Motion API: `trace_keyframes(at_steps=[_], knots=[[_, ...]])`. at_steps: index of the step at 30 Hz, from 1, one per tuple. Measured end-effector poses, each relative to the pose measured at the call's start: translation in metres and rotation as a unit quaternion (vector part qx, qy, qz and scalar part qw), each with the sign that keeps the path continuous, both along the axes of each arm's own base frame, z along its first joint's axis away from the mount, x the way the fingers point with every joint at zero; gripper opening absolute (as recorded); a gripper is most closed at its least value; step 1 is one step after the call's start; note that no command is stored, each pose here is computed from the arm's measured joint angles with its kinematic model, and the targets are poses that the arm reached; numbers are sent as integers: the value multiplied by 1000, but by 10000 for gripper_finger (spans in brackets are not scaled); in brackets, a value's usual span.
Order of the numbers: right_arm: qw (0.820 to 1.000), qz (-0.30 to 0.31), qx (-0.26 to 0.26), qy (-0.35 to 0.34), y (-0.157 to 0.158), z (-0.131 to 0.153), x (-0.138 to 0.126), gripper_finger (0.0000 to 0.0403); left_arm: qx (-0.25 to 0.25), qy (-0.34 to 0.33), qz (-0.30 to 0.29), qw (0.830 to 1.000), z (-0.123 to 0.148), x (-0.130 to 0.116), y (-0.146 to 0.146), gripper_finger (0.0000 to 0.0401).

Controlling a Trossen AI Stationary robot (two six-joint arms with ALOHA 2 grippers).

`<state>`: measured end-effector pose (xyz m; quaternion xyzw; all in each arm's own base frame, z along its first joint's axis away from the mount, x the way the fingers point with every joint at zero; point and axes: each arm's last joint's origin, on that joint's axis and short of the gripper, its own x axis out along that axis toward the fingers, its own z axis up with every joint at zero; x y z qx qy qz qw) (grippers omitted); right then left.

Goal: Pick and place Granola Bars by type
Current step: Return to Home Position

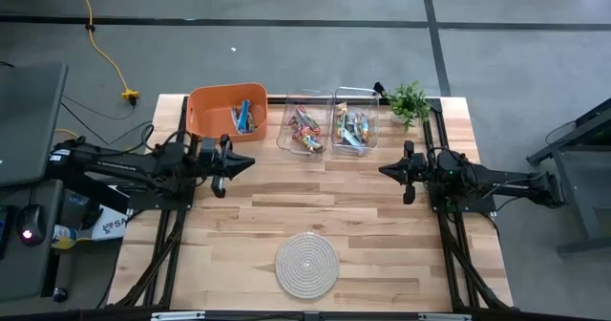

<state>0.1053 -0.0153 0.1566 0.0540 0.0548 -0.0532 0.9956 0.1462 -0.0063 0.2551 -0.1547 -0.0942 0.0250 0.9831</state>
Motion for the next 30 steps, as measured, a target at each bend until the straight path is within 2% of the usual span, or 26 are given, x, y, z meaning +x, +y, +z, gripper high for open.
trace_keyframes(at_steps=[7, 18, 25, 30], knots=[[1000, 0, 0, 0, 0, 0, 0, 0, 23, -35, -37, 998, -15, -21, -1, 0], [1000, 0, 0, 0, 0, 0, 0, 0, 59, -77, -53, 994, -41, -43, -1, 0], [1000, 0, 0, 0, 0, 0, 0, 0, 95, -42, -10, 994, -57, -43, 1, 0], [1000, 0, 0, 0, 0, 0, 0, 0, 107, -2, -9, 994, -65, -41, 1, 0]])
